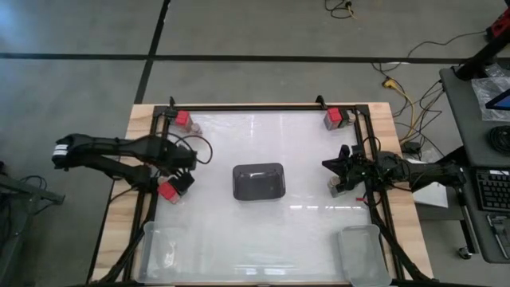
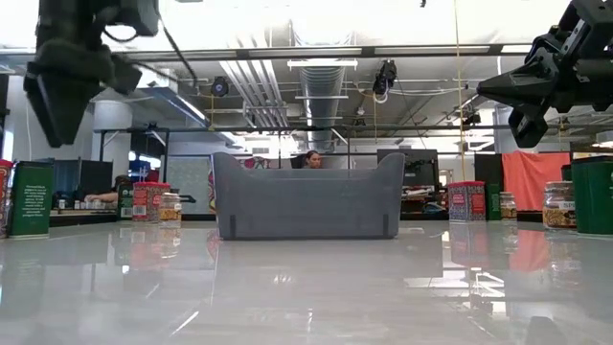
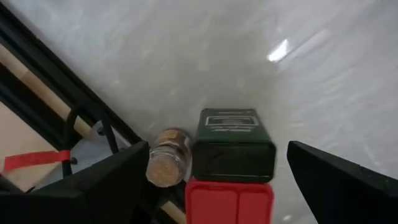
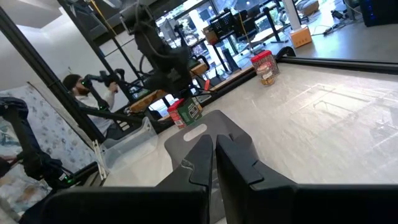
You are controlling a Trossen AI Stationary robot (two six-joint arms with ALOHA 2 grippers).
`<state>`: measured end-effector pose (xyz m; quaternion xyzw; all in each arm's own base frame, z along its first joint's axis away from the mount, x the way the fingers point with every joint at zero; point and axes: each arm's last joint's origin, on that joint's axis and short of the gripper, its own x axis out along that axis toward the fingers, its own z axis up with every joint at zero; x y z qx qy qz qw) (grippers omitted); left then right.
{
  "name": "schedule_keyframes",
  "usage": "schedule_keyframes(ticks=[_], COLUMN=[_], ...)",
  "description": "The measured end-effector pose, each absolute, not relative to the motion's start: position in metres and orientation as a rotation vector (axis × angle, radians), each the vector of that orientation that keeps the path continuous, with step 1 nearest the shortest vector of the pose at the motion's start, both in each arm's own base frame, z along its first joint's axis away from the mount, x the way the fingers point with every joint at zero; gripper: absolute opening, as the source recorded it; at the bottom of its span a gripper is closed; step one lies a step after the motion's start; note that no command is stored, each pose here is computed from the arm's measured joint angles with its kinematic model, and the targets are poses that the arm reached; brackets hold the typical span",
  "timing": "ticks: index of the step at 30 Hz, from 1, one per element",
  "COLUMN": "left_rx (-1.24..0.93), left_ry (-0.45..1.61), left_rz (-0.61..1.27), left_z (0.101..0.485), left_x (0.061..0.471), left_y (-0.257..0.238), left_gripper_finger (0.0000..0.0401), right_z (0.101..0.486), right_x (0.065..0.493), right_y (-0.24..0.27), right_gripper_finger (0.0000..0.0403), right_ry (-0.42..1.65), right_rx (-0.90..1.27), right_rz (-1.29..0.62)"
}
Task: Sort spices by type
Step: Put the black seasoning can into the black bin
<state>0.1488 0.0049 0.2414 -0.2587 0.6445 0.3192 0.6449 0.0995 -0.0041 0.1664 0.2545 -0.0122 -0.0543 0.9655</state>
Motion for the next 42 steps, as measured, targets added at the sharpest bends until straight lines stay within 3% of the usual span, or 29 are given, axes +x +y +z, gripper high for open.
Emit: schedule_keyframes(ticks=[36,42], left_rx=[-0.6,-0.602], left_ry=[1.839,1.837], left_rz=[0.614,0.615], left_z=[0.186,0.186], left_x=[0.185,0.184], left_y=[0.008,0.008], left_gripper_finger=[0.0366,0.0336], right_z=[0.167,0.167], right_x=[0.1,0.1], right_y=[-0.004,-0.004], right_gripper_finger=[0.0013,0.0013], right_ry=[-0.028,-0.028], right_rx=[0.515,0.515], right_rz=[-0.109,-0.109])
